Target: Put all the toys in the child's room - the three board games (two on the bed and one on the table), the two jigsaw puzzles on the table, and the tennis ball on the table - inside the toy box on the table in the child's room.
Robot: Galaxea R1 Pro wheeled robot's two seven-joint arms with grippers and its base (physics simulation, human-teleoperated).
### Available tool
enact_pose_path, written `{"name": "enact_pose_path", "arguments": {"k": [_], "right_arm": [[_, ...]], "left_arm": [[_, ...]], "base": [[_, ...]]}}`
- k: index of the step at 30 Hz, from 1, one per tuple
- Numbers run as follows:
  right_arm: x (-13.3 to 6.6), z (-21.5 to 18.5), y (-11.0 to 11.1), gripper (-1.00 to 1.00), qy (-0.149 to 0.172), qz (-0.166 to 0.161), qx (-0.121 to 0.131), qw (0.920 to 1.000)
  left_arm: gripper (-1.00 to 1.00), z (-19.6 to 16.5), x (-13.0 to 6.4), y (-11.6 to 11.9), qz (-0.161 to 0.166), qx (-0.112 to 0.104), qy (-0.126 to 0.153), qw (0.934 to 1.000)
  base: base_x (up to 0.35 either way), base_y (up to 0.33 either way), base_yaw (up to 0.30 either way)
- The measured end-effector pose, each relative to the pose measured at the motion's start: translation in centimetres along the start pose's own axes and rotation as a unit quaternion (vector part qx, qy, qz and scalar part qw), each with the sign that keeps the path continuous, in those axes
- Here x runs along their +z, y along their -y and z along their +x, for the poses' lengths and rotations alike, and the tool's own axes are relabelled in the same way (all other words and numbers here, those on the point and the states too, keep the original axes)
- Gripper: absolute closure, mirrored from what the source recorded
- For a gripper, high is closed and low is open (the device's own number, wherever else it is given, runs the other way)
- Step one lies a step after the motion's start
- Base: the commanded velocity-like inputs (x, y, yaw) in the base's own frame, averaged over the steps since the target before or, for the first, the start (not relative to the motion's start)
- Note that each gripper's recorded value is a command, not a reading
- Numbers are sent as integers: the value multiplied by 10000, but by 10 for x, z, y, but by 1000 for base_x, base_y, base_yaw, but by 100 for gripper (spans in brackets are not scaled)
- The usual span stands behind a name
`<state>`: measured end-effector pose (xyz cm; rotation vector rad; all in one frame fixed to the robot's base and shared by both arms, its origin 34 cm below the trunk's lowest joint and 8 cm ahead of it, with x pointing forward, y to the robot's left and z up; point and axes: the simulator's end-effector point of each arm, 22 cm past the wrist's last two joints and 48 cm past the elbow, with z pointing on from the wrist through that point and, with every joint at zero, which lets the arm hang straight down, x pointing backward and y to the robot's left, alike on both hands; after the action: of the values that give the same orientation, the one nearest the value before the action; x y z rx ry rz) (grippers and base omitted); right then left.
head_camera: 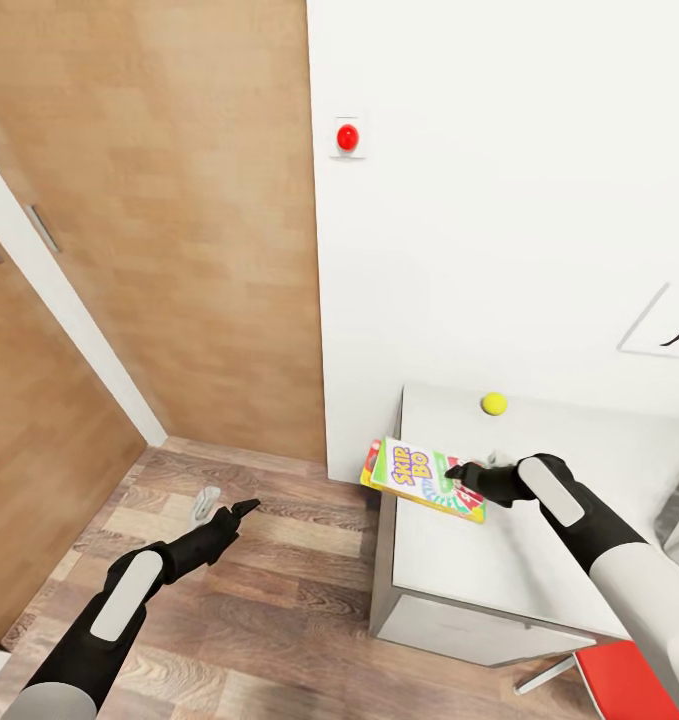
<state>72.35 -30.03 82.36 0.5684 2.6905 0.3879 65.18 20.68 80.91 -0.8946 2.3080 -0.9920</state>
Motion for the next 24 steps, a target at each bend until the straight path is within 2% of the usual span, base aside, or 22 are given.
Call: {"name": "enact_pose_path", "arguments": {"k": [15,19,23,24], "right_arm": [[-5,-9,13,-100,87,96,20,9999],[-10,-22,26,-100,289,181,55,9994],[-35,-60,58,-100,774,379,47,9963],[-35,-60,58,-100,776,375,54,9963]], "left_arm": [[-100,1,0,0,3,0,-8,10000],[-100,1,1,1,3,4,-8,10000],[-100,1,1,2,19,3,6,10000],[-100,1,2,2,19,3,6,10000]], "base": [[0,0,3],[0,0,0],[0,0,0],[0,0,0]]}}
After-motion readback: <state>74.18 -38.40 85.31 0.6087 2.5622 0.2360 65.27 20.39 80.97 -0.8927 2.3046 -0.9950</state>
